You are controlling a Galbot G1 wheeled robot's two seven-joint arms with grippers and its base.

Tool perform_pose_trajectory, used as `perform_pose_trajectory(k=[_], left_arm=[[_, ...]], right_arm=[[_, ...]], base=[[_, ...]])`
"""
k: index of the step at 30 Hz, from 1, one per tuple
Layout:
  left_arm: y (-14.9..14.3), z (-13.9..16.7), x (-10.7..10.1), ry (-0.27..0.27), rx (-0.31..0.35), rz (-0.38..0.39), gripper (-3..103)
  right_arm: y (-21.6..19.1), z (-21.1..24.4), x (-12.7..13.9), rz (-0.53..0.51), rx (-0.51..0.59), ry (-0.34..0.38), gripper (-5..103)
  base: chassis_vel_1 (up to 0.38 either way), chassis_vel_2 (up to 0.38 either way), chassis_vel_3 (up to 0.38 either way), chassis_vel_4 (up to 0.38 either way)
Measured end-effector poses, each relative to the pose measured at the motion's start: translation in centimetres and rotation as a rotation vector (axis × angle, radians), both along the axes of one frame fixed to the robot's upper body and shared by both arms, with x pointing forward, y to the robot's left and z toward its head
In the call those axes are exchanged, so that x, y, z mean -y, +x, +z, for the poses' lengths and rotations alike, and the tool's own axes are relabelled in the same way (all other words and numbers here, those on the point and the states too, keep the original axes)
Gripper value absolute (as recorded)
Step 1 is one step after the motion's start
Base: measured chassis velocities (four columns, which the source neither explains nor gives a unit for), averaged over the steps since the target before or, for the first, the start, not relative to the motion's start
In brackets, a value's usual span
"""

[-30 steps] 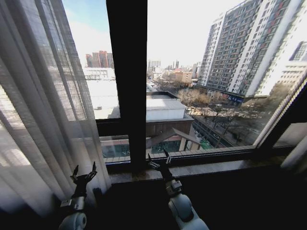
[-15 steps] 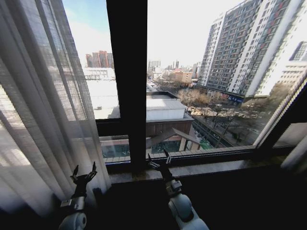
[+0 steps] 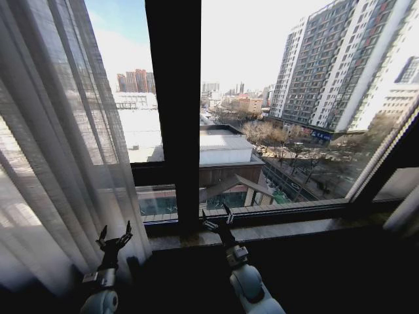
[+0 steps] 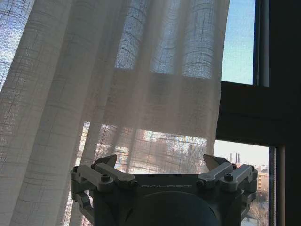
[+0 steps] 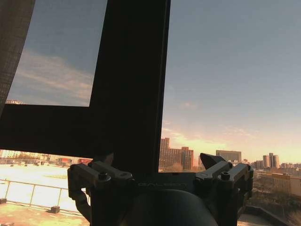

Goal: Open the curtains by pulling them apart, changing their state from closed to fully open.

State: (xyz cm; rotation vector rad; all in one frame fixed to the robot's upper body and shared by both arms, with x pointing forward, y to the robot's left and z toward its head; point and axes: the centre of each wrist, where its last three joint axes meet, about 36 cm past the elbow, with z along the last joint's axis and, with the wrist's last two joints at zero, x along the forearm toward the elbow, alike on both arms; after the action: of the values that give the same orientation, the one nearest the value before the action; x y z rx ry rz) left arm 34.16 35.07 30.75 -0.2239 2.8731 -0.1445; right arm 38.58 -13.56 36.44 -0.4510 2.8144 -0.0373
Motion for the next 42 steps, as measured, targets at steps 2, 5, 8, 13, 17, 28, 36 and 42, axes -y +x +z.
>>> perform_pose_trajectory(k=[2,5,8,13,17,28,36,42], left_arm=[[0.0,0.0,0.0,0.000,0.000,0.000,100],[0.0,0.0,0.0,0.000,0.000,0.000,100],[0.0,0.0,0.0,0.000,0.000,0.000,100],[-0.1,0.3,0.3,-0.003,-0.012,-0.004,100],[-0.3,1.6,2.1,-0.011,-0.069,-0.037,100],[-2.0,6.3,7.8,-0.018,-0.265,-0.107,100],[-3.9,10.4,11.6,-0.006,-0.405,-0.134,100],[-4.1,10.7,11.9,-0.004,-0.417,-0.134,100]], right_arm=[[0.0,0.0,0.0,0.000,0.000,0.000,100],[0.0,0.0,0.0,0.000,0.000,0.000,100],[0.0,0.0,0.0,0.000,0.000,0.000,100],[0.0,0.0,0.0,0.000,0.000,0.000,100],[0.0,0.0,0.0,0.000,0.000,0.000,100],[0.0,0.0,0.0,0.000,0.000,0.000,100],[0.0,0.0,0.0,0.000,0.000,0.000,100],[0.0,0.0,0.0,0.000,0.000,0.000,100]], base=[[0.000,0.000,0.000,0.000],[0.000,0.000,0.000,0.000],[0.000,0.000,0.000,0.000],[0.000,0.000,0.000,0.000],[0.000,0.000,0.000,0.000],[0.000,0.000,0.000,0.000],[0.000,0.000,0.000,0.000],[0.000,0.000,0.000,0.000]])
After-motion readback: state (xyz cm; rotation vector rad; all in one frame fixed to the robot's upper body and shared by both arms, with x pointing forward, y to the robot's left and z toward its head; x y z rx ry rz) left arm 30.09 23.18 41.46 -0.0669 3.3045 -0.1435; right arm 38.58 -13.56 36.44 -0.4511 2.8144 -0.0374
